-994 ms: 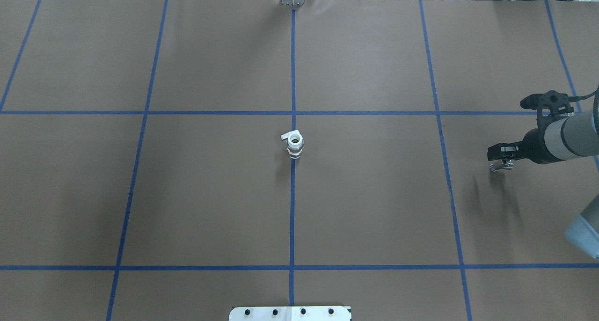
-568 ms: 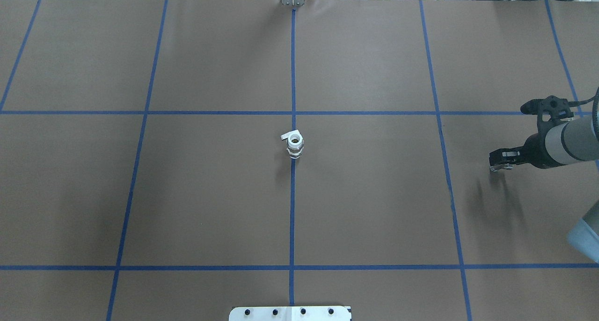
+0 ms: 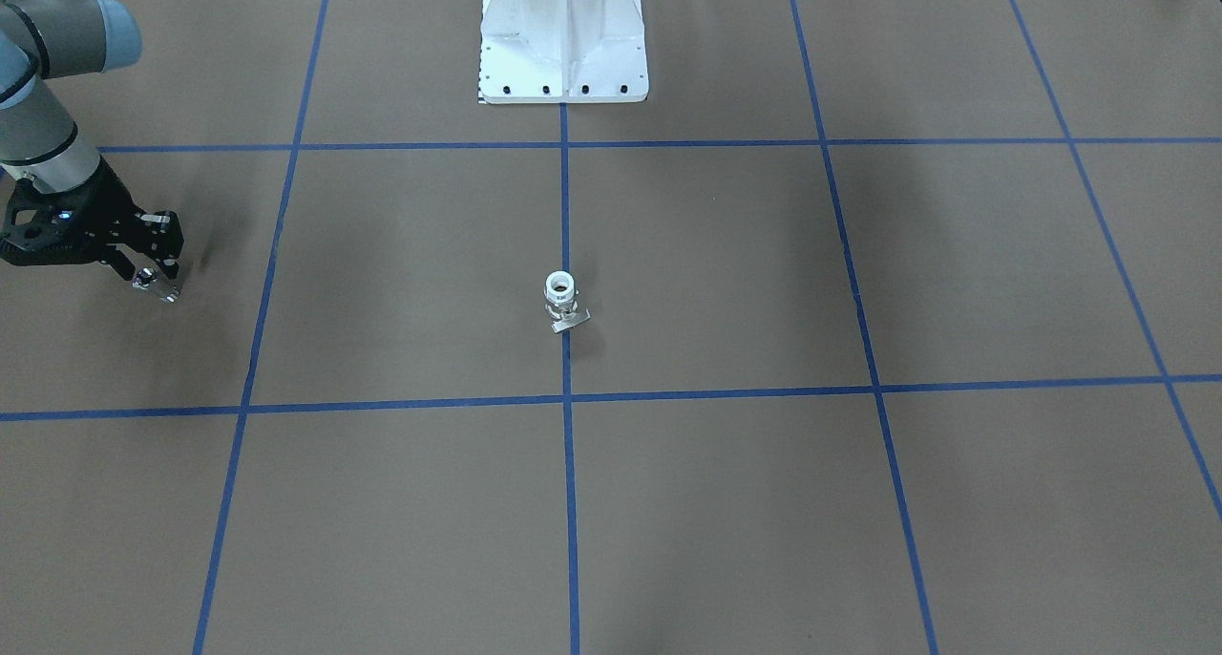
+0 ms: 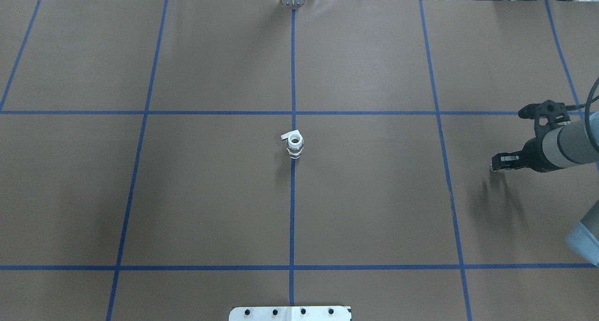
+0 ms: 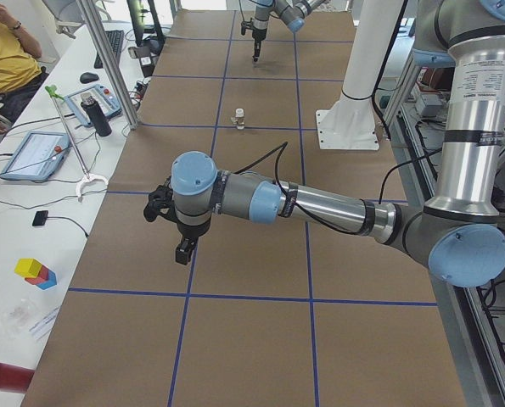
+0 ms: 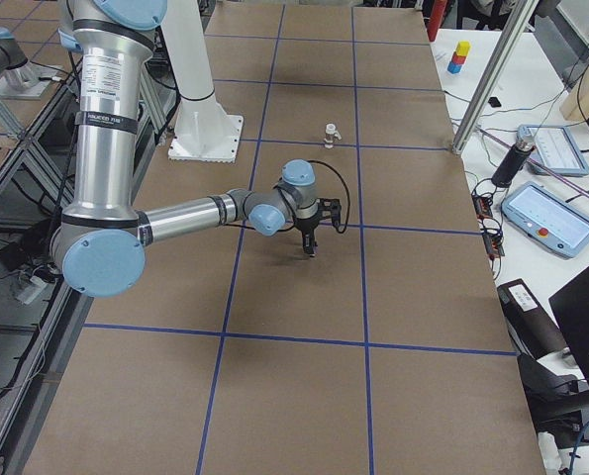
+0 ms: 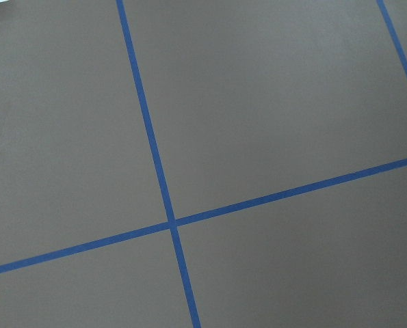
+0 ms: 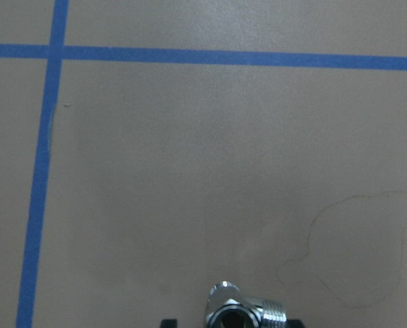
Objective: Assemble PPR valve and pipe with both arms
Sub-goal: 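Close the right gripper on the chrome valve and lift it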
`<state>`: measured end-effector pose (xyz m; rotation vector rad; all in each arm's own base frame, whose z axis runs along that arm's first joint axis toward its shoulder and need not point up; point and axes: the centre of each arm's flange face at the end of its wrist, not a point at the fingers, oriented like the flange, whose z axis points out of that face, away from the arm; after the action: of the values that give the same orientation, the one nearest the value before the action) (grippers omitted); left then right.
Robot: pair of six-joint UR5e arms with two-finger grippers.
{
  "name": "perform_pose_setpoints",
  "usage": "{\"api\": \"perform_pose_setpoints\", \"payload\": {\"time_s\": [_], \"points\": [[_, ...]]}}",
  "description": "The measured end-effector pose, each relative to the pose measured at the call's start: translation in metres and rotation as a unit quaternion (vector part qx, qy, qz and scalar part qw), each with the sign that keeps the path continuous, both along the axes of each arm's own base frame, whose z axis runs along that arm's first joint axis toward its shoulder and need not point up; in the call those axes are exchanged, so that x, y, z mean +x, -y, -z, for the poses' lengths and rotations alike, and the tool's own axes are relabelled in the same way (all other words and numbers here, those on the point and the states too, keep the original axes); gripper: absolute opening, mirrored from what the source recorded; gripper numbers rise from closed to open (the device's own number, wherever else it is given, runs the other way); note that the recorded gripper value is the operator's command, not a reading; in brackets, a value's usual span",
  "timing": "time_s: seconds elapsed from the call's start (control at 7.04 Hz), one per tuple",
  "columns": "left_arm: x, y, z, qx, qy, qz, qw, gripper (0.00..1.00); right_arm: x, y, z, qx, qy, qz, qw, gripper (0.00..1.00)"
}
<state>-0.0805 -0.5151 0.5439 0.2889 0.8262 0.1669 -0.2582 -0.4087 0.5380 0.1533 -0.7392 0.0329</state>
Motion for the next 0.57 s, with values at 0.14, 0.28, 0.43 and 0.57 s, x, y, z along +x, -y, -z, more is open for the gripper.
{"api": "perform_pose_setpoints", "payload": {"time_s": [0.14,0.28,0.43,0.57], "points": [[0.0,0.0,0.0003,0.0,0.0,0.0,1.0,1.0,-0.0001,-0.0003,-0.0005,0.0,-0.001,0.0,1.0,0.52],[0.0001,-0.0001,0.0006,0.001,0.0,0.0,1.0,1.0,-0.0001,-0.0006,-0.0008,-0.001,-0.001,0.001,1.0,0.36],[0.0002,0.0,0.0007,0.001,0.0,0.0,1.0,1.0,-0.0002,-0.0006,-0.0009,-0.001,-0.001,0.001,1.0,0.09],[0.0002,-0.0001,0.0008,0.001,0.0,0.0,1.0,1.0,-0.0003,-0.0006,-0.0009,-0.001,-0.001,0.001,1.0,0.0]]}}
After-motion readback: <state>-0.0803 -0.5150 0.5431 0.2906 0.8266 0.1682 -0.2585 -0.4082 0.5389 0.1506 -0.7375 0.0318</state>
